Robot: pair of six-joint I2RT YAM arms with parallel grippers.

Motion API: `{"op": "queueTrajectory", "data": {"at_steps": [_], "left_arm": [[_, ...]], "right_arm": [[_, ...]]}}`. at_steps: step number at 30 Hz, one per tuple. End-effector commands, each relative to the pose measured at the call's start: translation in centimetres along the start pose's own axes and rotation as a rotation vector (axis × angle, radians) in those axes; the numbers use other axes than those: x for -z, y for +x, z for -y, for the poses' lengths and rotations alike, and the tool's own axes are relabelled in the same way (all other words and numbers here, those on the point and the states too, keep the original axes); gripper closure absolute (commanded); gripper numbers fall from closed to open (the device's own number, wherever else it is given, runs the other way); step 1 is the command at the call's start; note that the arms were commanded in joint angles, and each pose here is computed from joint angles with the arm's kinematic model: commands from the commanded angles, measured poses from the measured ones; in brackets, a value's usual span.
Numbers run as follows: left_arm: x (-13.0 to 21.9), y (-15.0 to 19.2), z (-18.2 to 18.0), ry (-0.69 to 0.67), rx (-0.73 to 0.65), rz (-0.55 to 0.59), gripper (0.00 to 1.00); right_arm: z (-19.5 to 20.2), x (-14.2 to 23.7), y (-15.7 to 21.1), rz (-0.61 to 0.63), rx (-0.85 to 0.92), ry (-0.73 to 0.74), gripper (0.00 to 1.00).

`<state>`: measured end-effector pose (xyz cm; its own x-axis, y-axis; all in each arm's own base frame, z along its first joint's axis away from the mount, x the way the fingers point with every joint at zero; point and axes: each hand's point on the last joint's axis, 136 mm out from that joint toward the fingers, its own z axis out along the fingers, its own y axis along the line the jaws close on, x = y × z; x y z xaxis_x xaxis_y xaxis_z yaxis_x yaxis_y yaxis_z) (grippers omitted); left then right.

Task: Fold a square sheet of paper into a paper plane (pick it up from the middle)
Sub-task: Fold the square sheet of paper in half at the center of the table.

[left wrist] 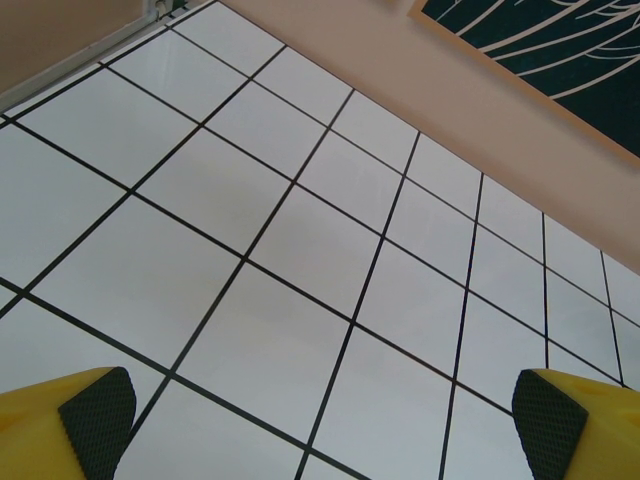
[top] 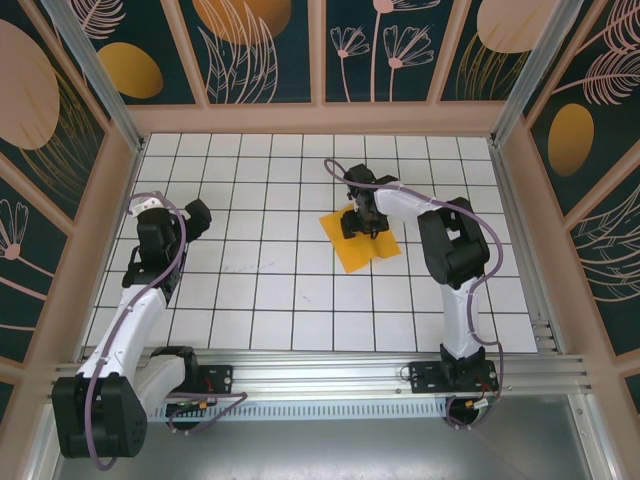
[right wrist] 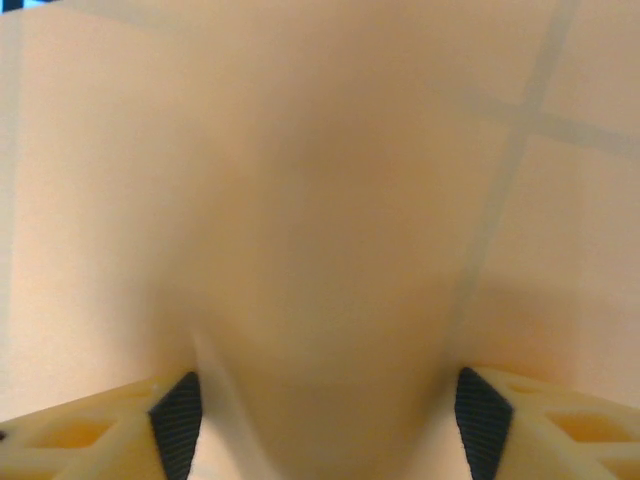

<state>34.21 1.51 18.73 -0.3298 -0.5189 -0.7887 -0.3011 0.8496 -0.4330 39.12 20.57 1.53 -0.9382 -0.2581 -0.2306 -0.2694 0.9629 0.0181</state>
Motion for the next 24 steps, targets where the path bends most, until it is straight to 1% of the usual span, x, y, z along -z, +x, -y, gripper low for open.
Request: {"op": "queueTrajectory", "data": {"at_steps": [1, 5, 9, 10, 12, 15, 19, 21, 24], "left_arm": [[0.1, -0.8, 0.5, 0.014, -0.007, 0.003, 0.02], [-0.1, -0.2, 1.1, 0.044, 0.008, -0.029, 0.02], [-0.5, 1.5, 2.3, 0.123, 0.033, -0.114, 0.02], [-0.6, 2.0, 2.8, 0.152, 0.042, -0.136, 0.02], [-0.8, 3.1, 4.0, 0.227, 0.059, -0.189, 0.02], [-0.6, 4.4, 5.9, 0.352, 0.082, -0.258, 0.06], [-0.1, 5.1, 7.4, 0.445, 0.124, -0.300, 0.08], [0.4, 5.9, 8.6, 0.508, 0.152, -0.328, 0.08], [0.9, 7.6, 9.9, 0.552, 0.160, -0.371, 0.09]], "right_arm": [[0.8, -2.0, 3.6, -0.128, -0.016, 0.015, 0.41], [-3.5, 1.2, 2.3, -0.053, -0.044, -0.194, 0.61], [-8.7, 5.6, 1.4, 0.043, -0.089, -0.467, 0.78], [-10.3, 6.7, 1.4, 0.063, -0.088, -0.527, 0.80], [-13.0, 9.1, 1.5, 0.098, -0.096, -0.674, 0.82], [-15.2, 11.5, 1.5, 0.136, -0.121, -0.807, 0.86], [-15.5, 12.9, 1.1, 0.183, -0.182, -0.875, 0.86], [-15.3, 12.7, 1.2, 0.195, -0.203, -0.891, 0.86], [-14.5, 11.6, 1.2, 0.199, -0.232, -0.883, 0.85]]}}
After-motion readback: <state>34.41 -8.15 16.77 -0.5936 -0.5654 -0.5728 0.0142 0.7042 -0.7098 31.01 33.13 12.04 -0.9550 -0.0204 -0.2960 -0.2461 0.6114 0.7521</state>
